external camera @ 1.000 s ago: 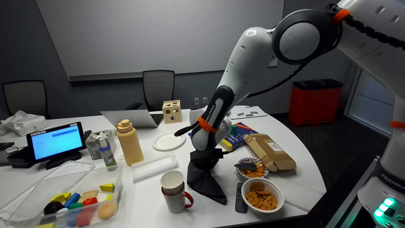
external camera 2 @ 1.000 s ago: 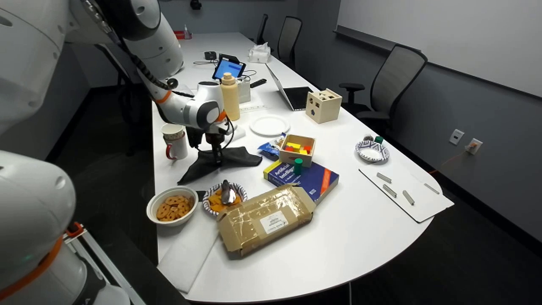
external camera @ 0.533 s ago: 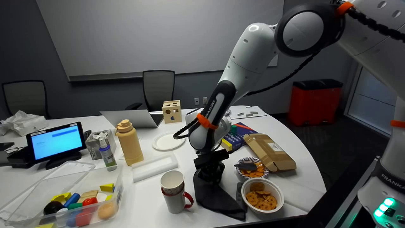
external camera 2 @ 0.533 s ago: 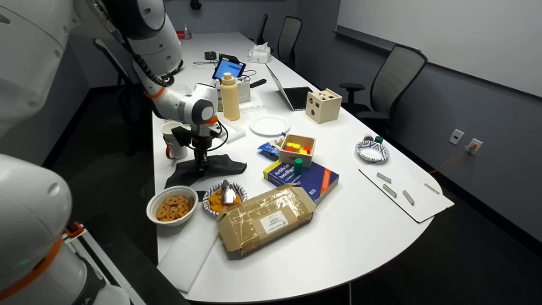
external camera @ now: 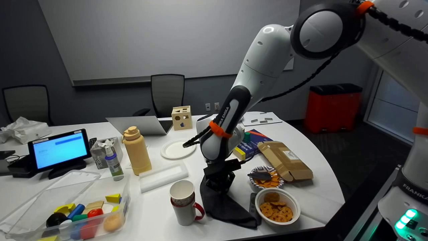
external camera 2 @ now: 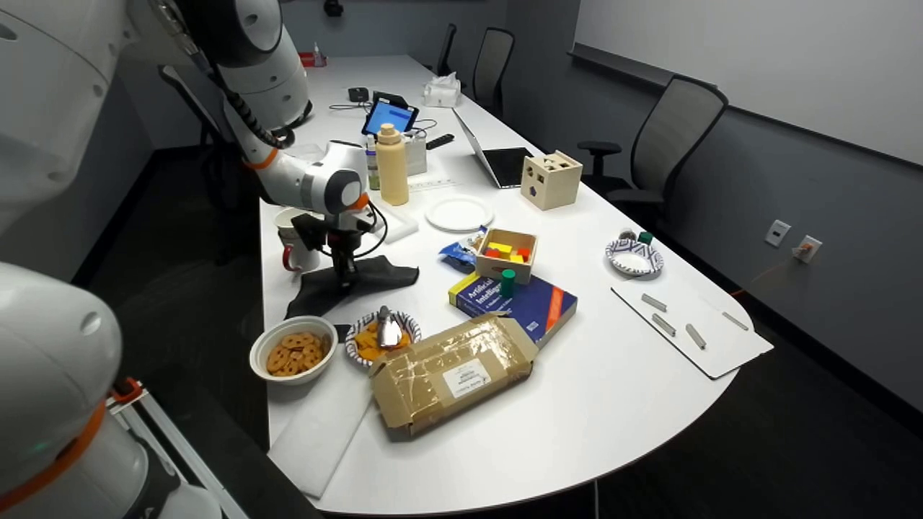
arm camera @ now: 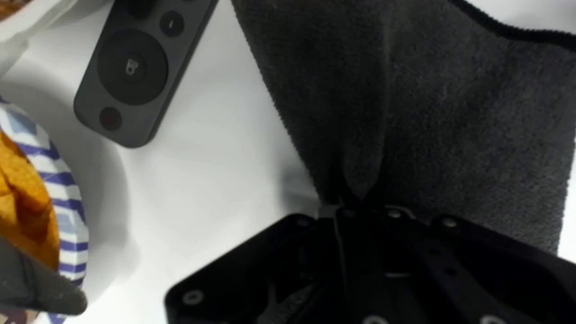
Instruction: Use the black towel to clean the table
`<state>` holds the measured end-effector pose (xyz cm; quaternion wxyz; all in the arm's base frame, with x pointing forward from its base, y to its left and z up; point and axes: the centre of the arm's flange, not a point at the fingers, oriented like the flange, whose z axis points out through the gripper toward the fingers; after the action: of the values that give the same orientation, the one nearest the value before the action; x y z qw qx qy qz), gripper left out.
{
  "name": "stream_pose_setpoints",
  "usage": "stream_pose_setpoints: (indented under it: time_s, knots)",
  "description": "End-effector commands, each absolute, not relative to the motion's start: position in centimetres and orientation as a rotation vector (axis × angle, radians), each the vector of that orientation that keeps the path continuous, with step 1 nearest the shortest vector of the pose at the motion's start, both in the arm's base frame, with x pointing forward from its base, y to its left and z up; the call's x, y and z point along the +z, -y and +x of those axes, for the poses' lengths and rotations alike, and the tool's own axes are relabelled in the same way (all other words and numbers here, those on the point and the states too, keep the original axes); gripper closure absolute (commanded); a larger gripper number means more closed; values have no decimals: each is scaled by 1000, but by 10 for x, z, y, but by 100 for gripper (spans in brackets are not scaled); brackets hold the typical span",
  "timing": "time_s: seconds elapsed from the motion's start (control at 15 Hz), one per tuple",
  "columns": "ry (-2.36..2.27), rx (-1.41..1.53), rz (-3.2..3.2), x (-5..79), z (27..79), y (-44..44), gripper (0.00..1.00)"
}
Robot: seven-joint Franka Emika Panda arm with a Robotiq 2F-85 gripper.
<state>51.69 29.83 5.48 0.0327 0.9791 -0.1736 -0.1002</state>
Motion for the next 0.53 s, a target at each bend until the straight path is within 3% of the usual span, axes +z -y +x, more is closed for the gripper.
stream_pose_setpoints:
  time_s: [0.0, 0.47]
  knots:
    - [621, -97, 2918, 51, 538, -279, 99]
    - [801, 36, 3085, 52, 593, -277, 99]
